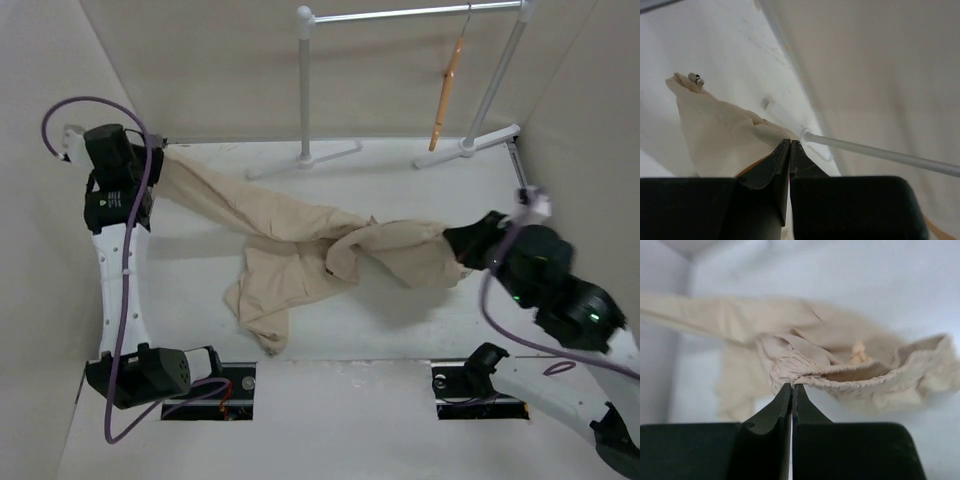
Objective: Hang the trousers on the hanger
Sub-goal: Flatten out the trousers at the center of the board.
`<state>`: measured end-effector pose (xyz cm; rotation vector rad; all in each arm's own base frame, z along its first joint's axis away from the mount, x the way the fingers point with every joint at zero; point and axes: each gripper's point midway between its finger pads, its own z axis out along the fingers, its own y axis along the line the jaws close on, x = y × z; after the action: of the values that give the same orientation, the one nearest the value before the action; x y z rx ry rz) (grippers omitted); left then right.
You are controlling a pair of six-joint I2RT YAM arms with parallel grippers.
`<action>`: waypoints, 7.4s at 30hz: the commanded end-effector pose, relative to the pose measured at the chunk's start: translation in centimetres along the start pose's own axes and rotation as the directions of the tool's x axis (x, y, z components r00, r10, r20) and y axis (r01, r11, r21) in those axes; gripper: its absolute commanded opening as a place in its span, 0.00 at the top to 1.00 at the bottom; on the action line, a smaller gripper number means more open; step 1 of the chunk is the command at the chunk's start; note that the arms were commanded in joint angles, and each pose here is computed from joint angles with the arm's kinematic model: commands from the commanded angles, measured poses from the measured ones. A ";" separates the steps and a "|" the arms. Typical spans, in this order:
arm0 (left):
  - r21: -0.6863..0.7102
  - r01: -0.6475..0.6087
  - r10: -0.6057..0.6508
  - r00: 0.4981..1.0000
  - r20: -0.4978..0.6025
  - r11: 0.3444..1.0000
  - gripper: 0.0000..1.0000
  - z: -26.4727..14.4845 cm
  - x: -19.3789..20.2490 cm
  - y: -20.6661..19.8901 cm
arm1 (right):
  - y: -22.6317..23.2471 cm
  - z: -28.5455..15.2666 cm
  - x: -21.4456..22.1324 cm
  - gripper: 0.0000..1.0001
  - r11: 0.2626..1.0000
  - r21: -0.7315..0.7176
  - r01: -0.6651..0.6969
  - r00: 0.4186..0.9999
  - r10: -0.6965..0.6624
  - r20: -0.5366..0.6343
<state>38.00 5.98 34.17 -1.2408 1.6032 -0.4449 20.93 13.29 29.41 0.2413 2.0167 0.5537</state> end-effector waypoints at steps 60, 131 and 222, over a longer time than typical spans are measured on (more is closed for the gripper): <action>0.072 -0.085 0.076 0.991 0.114 0.994 0.98 11.9 -2.8 -9.5 | -11.1 3.5 -21.9 0.99 0.925 0.194 -0.325 0.782 0.148 0.605; -0.089 -0.344 0.350 0.935 0.053 0.935 0.97 -13.3 2.4 7.6 | -10.5 1.0 -10.9 1.00 0.923 0.213 -0.319 0.882 0.207 0.424; -0.523 -0.259 0.236 0.965 -0.112 0.812 0.56 -7.0 5.7 23.9 | -22.2 17.9 -16.0 0.99 0.757 0.421 -0.499 0.855 0.351 0.381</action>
<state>19.10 7.79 10.76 -1.4718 2.0782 0.1775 44.22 -7.15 20.71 1.0972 1.8883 0.1794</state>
